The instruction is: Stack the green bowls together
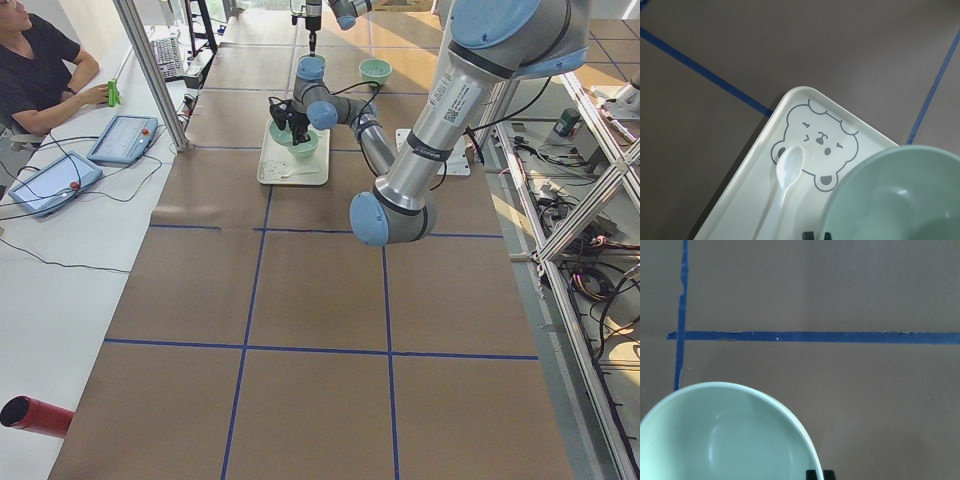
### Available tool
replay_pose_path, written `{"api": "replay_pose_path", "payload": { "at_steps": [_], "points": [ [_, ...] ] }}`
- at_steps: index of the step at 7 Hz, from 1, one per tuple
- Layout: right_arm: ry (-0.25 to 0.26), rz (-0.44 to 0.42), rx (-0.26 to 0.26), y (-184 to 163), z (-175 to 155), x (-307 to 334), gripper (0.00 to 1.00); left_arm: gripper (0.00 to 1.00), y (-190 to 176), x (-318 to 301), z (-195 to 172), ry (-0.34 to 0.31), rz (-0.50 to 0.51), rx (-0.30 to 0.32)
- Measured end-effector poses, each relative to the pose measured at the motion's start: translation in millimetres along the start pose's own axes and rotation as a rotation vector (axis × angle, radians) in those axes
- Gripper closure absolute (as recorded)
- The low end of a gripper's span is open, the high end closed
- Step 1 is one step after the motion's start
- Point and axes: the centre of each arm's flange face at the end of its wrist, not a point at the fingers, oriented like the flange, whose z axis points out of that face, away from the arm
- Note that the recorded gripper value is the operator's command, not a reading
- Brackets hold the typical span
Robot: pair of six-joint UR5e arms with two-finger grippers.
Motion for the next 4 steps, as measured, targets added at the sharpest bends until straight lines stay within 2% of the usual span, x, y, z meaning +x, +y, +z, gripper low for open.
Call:
{"api": "replay_pose_path", "payload": {
  "at_steps": [2, 3, 4],
  "points": [
    [-0.044, 0.010, 0.016, -16.3, -23.6, -6.9, 1.00, 1.00, 25.4, 15.5, 19.8, -0.012, 0.024, -0.003],
    [-0.051, 0.012, 0.021, -23.2, -29.3, -11.1, 1.00, 0.91, 35.5, 22.7, 30.0, -0.020, 0.033, -0.002],
    [-0.058, 0.015, 0.024, -27.8, -33.6, -14.0, 1.00, 0.01, 40.4, 25.3, 35.4, -0.025, 0.038, -0.002]
  ]
}}
